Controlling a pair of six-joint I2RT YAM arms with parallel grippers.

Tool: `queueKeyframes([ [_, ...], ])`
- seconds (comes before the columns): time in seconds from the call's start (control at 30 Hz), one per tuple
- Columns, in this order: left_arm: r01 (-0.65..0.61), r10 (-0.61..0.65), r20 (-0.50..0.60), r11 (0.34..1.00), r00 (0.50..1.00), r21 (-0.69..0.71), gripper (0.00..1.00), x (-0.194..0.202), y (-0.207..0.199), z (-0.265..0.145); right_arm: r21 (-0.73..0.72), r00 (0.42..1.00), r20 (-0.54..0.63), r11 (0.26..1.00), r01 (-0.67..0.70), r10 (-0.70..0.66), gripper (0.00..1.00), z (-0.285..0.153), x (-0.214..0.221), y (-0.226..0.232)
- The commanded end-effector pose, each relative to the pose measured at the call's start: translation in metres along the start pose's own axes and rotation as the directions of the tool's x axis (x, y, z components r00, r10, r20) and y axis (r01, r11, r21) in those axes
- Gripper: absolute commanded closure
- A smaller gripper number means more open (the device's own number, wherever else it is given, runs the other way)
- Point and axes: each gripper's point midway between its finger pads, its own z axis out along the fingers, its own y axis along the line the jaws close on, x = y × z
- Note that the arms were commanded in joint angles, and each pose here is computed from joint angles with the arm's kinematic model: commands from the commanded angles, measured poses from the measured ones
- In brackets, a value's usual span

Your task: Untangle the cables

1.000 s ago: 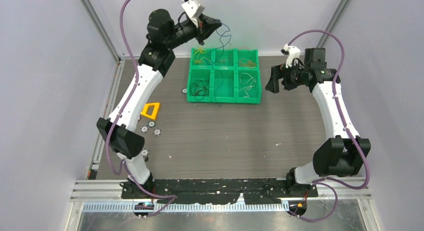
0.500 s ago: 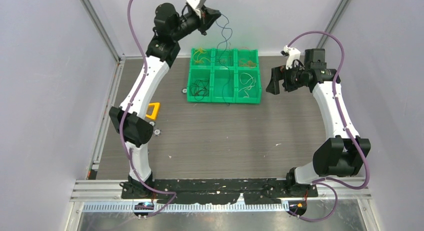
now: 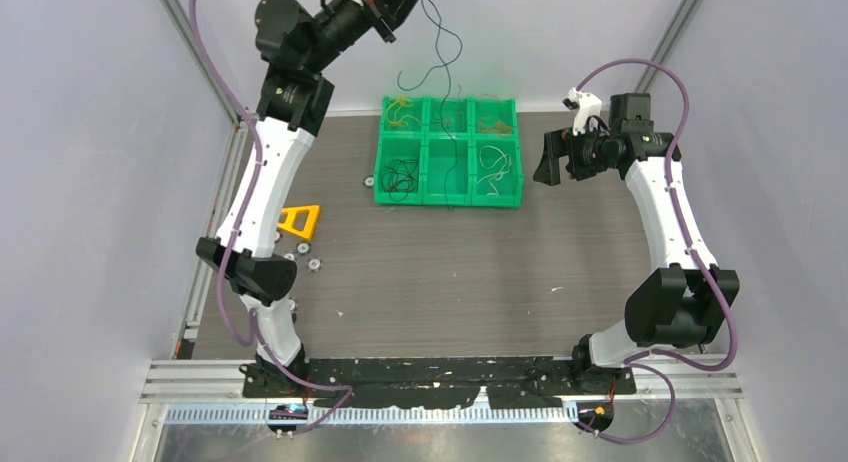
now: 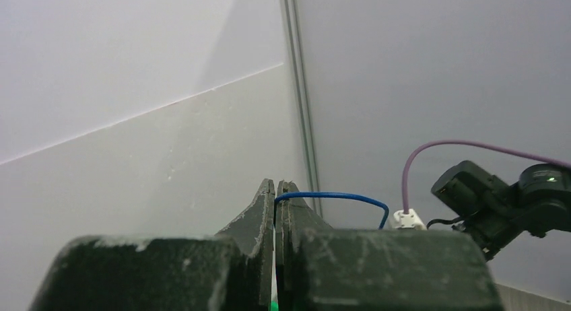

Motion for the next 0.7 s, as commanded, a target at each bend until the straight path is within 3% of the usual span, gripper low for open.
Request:
queueKeyframes([
  [0.0, -0.007, -0.001, 0.141, 0.998, 0.990, 0.062, 1.00, -0.078, -0.033, -0.018, 0.000, 0.999, 0.048, 1.000, 0.022, -0.022, 0.05, -0.009, -0.016, 0.002],
  [0.13, 0.016, -0.023, 0.172, 0.999, 0.985, 0.047, 1.00, -0.098, -0.037, -0.025, -0.007, 0.999, 0.045, 1.000, 0.018, -0.017, 0.05, -0.009, -0.013, 0.004],
  [0.27, 0.062, -0.086, 0.189, 0.990, 0.978, 0.129, 1.00, -0.115, -0.059, -0.033, -0.011, 0.999, 0.043, 1.000, 0.012, -0.012, 0.05, -0.009, -0.011, 0.005],
  [0.4, 0.065, -0.082, 0.143, 0.991, 0.986, 0.117, 1.00, -0.095, -0.064, -0.039, -0.019, 0.999, 0.046, 1.000, 0.003, -0.002, 0.05, -0.010, -0.010, 0.007],
  [0.67, 0.043, -0.043, 0.122, 0.999, 0.992, 0.002, 1.00, -0.054, -0.027, -0.023, -0.028, 0.999, 0.046, 1.000, -0.009, 0.010, 0.05, -0.007, -0.008, 0.008],
])
